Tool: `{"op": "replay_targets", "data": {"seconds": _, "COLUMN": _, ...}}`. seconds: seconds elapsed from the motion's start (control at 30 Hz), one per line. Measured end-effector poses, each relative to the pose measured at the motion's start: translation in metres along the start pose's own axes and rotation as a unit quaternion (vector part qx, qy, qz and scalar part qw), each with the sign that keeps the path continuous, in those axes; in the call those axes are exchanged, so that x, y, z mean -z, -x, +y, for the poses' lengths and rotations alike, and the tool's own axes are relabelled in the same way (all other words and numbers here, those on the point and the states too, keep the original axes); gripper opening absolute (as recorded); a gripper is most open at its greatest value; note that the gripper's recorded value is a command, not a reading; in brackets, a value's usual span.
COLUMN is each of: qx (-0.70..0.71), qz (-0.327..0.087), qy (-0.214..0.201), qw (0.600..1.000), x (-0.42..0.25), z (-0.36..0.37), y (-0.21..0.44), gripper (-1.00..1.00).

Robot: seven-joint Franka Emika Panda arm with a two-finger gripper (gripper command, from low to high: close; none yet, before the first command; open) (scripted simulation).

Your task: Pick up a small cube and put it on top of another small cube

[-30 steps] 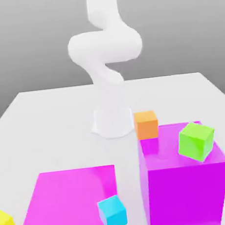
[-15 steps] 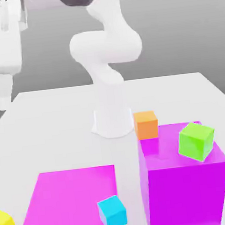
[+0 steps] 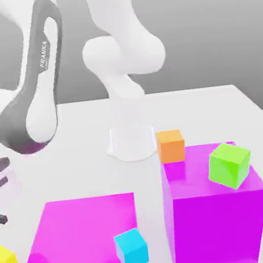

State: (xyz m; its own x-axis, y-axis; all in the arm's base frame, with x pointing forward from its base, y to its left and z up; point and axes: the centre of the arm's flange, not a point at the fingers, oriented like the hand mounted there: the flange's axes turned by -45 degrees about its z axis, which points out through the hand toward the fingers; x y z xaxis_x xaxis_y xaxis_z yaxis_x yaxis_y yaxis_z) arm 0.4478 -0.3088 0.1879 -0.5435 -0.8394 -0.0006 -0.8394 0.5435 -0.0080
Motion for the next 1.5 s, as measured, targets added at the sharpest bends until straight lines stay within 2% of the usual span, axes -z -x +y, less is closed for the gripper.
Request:
{"op": "replay_targets", "data": {"seconds": 0.1, "qx": -0.01, "qz": 0.0, "qy": 0.004, "qw": 1.0, "x": -0.045, "z": 0.001, "y": -0.003, "gripper": 0.0}}
{"op": "replay_targets", "data": {"seconds": 0.13, "qx": -0.011, "qz": 0.0, "qy": 0.004, "qw": 1.0, "x": -0.054, "z": 0.002, "y": -0.003, "gripper": -1.0}}
{"op": "replay_targets", "data": {"seconds": 0.33, "qx": -0.011, "qz": 0.001, "qy": 0.003, "qw": 1.0, "x": -0.058, "z": 0.002, "y": -0.003, "gripper": -1.0}}
{"op": "replay_targets", "data": {"seconds": 0.5, "qx": -0.01, "qz": 0.0, "qy": 0.003, "qw": 1.0, "x": -0.004, "z": 0.001, "y": -0.003, "gripper": -1.0}}
{"op": "replay_targets", "data": {"seconds": 0.63, "qx": 0.097, "qz": -0.013, "qy": 0.002, "qw": 0.995, "x": 0.051, "z": 0.01, "y": 0.051, "gripper": -1.0}}
{"op": "replay_targets", "data": {"seconds": 0.77, "qx": 0.23, "qz": -0.024, "qy": 0.0, "qw": 0.973, "x": 0.103, "z": 0.034, "y": 0.114, "gripper": -1.0}}
{"op": "replay_targets", "data": {"seconds": 0.9, "qx": 0.374, "qz": -0.029, "qy": -0.002, "qw": 0.927, "x": 0.151, "z": 0.075, "y": 0.183, "gripper": -1.0}}
{"op": "replay_targets", "data": {"seconds": 1.03, "qx": 0.487, "qz": -0.028, "qy": -0.003, "qw": 0.873, "x": 0.194, "z": 0.118, "y": 0.218, "gripper": -1.0}}
{"op": "replay_targets", "data": {"seconds": 1.3, "qx": 0.702, "qz": -0.011, "qy": 0.0, "qw": 0.712, "x": 0.26, "z": 0.232, "y": 0.28, "gripper": -1.0}}
{"op": "replay_targets", "data": {"seconds": 1.37, "qx": 0.73, "qz": -0.006, "qy": 0.002, "qw": 0.683, "x": 0.256, "z": 0.25, "y": 0.286, "gripper": -1.0}}
{"op": "replay_targets", "data": {"seconds": 1.47, "qx": 0.738, "qz": -0.005, "qy": 0.002, "qw": 0.675, "x": 0.219, "z": 0.256, "y": 0.287, "gripper": -1.0}}
{"op": "replay_targets", "data": {"seconds": 1.5, "qx": 0.739, "qz": -0.005, "qy": 0.002, "qw": 0.674, "x": 0.21, "z": 0.257, "y": 0.287, "gripper": 1.0}}
